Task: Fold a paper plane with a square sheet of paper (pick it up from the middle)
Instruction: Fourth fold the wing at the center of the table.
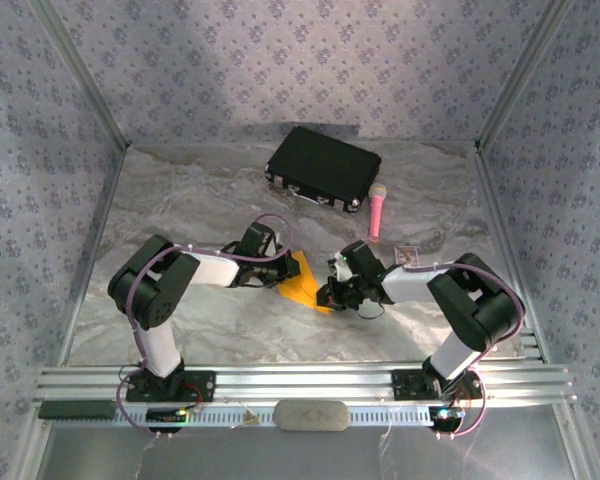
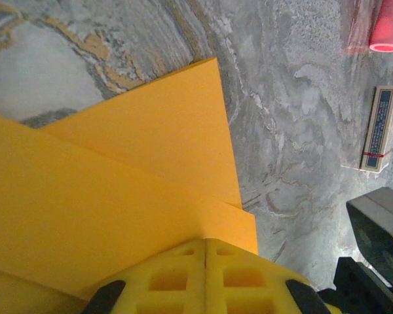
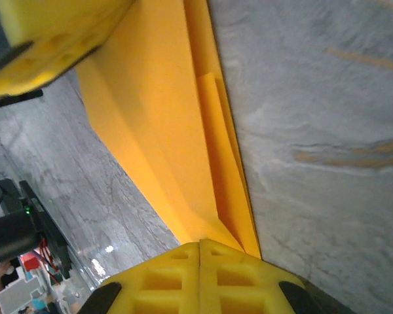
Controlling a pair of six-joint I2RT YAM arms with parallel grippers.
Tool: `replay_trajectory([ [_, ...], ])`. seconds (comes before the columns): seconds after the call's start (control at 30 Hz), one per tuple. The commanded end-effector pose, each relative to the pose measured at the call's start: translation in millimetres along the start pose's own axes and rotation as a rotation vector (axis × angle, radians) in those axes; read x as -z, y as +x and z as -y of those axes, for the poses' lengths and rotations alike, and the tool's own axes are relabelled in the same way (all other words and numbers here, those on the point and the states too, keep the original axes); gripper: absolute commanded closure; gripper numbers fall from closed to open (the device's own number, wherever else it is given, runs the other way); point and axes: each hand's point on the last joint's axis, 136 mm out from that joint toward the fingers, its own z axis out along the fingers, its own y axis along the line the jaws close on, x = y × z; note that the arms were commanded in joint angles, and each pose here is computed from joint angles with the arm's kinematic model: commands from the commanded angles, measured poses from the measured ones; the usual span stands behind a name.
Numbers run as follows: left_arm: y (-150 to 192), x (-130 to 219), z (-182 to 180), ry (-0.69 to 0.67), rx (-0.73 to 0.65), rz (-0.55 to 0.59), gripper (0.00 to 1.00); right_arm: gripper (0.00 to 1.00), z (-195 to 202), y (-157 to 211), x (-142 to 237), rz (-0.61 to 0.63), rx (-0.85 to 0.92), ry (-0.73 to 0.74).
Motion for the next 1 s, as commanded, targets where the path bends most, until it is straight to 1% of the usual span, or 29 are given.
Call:
replay_trajectory([
  [0.0, 16.7, -5.3, -52.9, -0.154, 0.058, -0.040, 1.00, 1.00, 28.0, 18.5, 1.4, -0.024, -0.086, 0.021],
  [0.1, 17.0, -5.7, -54.6, -0.157, 0.061, -0.042, 1.00, 1.00, 31.8, 26.4, 0.3, -0.040, -0.127, -0.024],
  [0.27, 16.7, -6.1, -55.1, -0.157, 0.066, -0.042, 1.00, 1.00, 35.7, 31.3, 7.5, -0.016, -0.164, -0.050],
  [0.43, 15.7, -5.4, -52.6, -0.151, 0.062, -0.039, 1.00, 1.00, 8.0, 14.1, 29.0, 0.037, -0.066, -0.030],
  [0.53, 15.8, -4.9, -50.9, -0.147, 0.060, -0.039, 1.00, 1.00, -8.1, 1.6, 35.1, 0.059, -0.004, -0.007],
  [0.6, 15.9, -5.0, -51.1, -0.148, 0.060, -0.040, 1.00, 1.00, -15.7, -6.2, 32.5, 0.059, 0.013, -0.002],
  [0.73, 16.0, -5.6, -50.4, -0.143, 0.061, -0.042, 1.00, 1.00, -29.2, -16.3, 13.0, 0.029, 0.046, -0.001],
  [0.83, 16.5, -5.5, -50.3, -0.143, 0.061, -0.043, 1.00, 1.00, -21.1, -17.1, -3.0, 0.001, 0.033, 0.036],
  [0.97, 16.5, -4.8, -50.3, -0.144, 0.059, -0.042, 1.00, 1.00, 4.9, -4.1, -11.7, -0.026, -0.018, 0.082],
])
